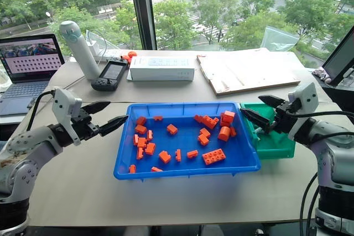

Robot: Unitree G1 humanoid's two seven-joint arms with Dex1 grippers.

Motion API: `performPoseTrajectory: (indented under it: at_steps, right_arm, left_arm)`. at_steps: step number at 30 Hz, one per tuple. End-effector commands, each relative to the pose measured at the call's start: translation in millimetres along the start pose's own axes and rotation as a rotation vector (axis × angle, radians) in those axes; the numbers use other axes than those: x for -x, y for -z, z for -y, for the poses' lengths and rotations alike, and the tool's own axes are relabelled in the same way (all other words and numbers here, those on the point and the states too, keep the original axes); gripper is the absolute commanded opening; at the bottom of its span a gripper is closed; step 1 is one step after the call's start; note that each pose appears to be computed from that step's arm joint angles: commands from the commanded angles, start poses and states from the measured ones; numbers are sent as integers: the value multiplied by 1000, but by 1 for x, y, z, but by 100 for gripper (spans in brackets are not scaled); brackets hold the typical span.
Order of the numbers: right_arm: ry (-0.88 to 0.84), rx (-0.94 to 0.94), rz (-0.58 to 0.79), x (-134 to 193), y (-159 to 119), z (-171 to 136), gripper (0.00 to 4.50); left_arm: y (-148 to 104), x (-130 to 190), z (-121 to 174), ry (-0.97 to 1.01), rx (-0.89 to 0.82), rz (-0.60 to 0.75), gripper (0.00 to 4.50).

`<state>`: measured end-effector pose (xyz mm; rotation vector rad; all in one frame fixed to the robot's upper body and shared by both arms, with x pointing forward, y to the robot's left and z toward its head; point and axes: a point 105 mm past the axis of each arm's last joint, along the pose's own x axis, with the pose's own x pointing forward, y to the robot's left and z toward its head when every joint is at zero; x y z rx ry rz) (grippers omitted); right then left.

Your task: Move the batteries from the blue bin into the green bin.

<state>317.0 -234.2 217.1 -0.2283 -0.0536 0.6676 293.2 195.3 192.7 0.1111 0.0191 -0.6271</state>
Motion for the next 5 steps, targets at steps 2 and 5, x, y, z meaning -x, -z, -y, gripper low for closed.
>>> performPoseTrajectory:
  at_steps: [2,5]
  right_arm:
    - [-30,79,22,-4,-14,-4,445]
    - [-37,77,15,-5,-12,-5,445]
  left_arm:
    - [-12,6,5,-13,-37,57,450]
    - [-8,5,11,42,-12,17,450]
